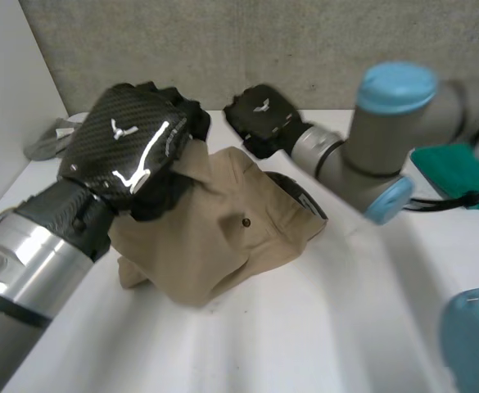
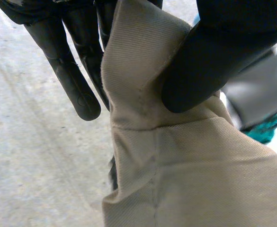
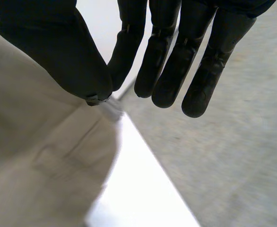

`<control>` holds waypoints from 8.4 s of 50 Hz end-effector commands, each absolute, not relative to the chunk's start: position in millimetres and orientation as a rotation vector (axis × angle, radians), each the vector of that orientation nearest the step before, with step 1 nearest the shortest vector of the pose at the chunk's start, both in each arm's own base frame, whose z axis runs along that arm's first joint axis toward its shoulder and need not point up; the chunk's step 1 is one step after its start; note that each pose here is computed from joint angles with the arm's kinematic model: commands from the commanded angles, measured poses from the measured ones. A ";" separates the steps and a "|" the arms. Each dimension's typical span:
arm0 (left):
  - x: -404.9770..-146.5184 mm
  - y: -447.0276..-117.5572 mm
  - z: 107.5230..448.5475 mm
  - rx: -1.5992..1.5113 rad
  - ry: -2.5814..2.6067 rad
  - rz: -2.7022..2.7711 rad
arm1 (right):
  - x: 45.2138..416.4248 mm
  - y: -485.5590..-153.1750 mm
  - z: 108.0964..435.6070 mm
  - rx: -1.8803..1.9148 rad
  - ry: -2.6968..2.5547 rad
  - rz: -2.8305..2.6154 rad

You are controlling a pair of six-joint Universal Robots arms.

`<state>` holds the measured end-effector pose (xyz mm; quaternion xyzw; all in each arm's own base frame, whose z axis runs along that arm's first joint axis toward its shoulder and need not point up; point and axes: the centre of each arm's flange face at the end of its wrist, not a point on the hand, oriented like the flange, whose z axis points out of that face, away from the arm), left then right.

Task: Fold the laundry.

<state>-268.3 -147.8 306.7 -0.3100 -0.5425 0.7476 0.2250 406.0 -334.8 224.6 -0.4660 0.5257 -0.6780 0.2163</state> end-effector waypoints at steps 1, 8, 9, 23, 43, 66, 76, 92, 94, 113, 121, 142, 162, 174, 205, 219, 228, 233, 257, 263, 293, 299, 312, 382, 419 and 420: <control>-261.6 -178.1 303.5 -0.806 -1.550 2.112 | 343.7 -320.9 280.1 -1.408 1.617 -1.900; -265.3 -183.5 288.0 -0.818 -1.604 2.061 | 294.9 -264.9 265.0 -1.828 1.817 -1.568; -266.5 -184.9 282.8 -0.823 -1.622 2.044 | 291.1 -257.6 261.3 -1.862 1.836 -1.499; -276.1 -169.1 281.7 -0.865 -1.599 1.992 | 314.4 -301.9 265.0 -1.543 1.760 -1.835; -270.9 -139.6 296.0 -0.890 -1.562 1.973 | 410.7 -326.7 183.6 -1.557 1.275 -1.698; -260.3 -162.0 302.9 -0.826 -1.592 2.062 | 411.9 -347.2 245.4 -1.388 1.442 -2.125; -251.1 -183.5 298.2 -0.785 -1.649 2.094 | 322.1 -297.5 303.8 -1.526 1.839 -1.827; -284.1 -214.8 204.0 -0.883 -1.920 1.757 | 274.9 -222.5 240.4 -1.701 2.057 -1.450; -291.2 -230.0 198.4 -0.884 -1.930 1.760 | 278.5 -239.2 228.8 -1.689 2.081 -1.493; -328.8 -348.9 409.4 -0.503 -0.854 2.727 | 321.4 -363.8 405.6 -0.897 1.275 -2.862; -330.8 -340.3 391.9 -0.522 -0.897 2.675 | 322.1 -361.1 386.0 -0.937 1.370 -2.797; -307.5 -273.2 146.6 -0.861 -1.950 1.908 | 292.6 -295.2 168.0 -1.500 2.075 -1.910; -242.3 -143.7 175.9 -1.146 -2.388 1.272 | 241.5 -173.6 188.9 -1.831 2.259 -1.079; -245.8 -115.1 187.9 -1.425 -2.307 1.207 | 225.9 -150.1 199.6 -1.964 2.181 -1.034; -267.4 -265.5 153.5 -1.202 -2.223 1.681 | 228.2 -158.2 167.1 -1.820 2.211 -1.127; -262.4 -271.7 130.0 -1.205 -2.244 1.580 | 227.9 -158.8 161.8 -1.814 2.208 -1.163; -257.6 -271.5 129.1 -1.191 -2.308 1.597 | 228.4 -161.0 161.7 -1.795 2.214 -1.181; -248.5 -265.0 129.4 -1.165 -2.416 1.606 | 229.4 -162.5 163.8 -1.768 2.221 -1.194; -234.9 -211.9 202.2 -1.021 -2.313 1.792 | 232.4 -169.9 167.0 -1.668 2.238 -1.264; -239.4 -152.8 213.9 -0.963 -2.287 1.606 | 232.1 -170.3 168.2 -1.638 2.248 -1.268; -231.4 -100.4 166.8 -1.072 -2.405 1.282 | 231.3 -171.9 172.3 -1.603 2.251 -1.335; -231.1 -95.9 163.5 -1.085 -2.401 1.269 | 231.5 -172.7 172.1 -1.594 2.252 -1.345; -236.6 -94.0 159.3 -1.108 -2.352 1.310 | 232.2 -175.4 172.0 -1.572 2.253 -1.370; -323.7 -322.9 215.7 -0.937 -1.748 2.402 | 263.4 -351.7 255.8 -1.105 2.181 -2.118; -290.9 -252.7 182.8 -0.901 -1.986 1.992 | 175.0 -343.0 138.8 -0.961 2.463 -1.799; -290.6 -252.2 183.9 -0.900 -1.985 1.993 | 168.6 -344.6 141.4 -0.954 2.477 -1.813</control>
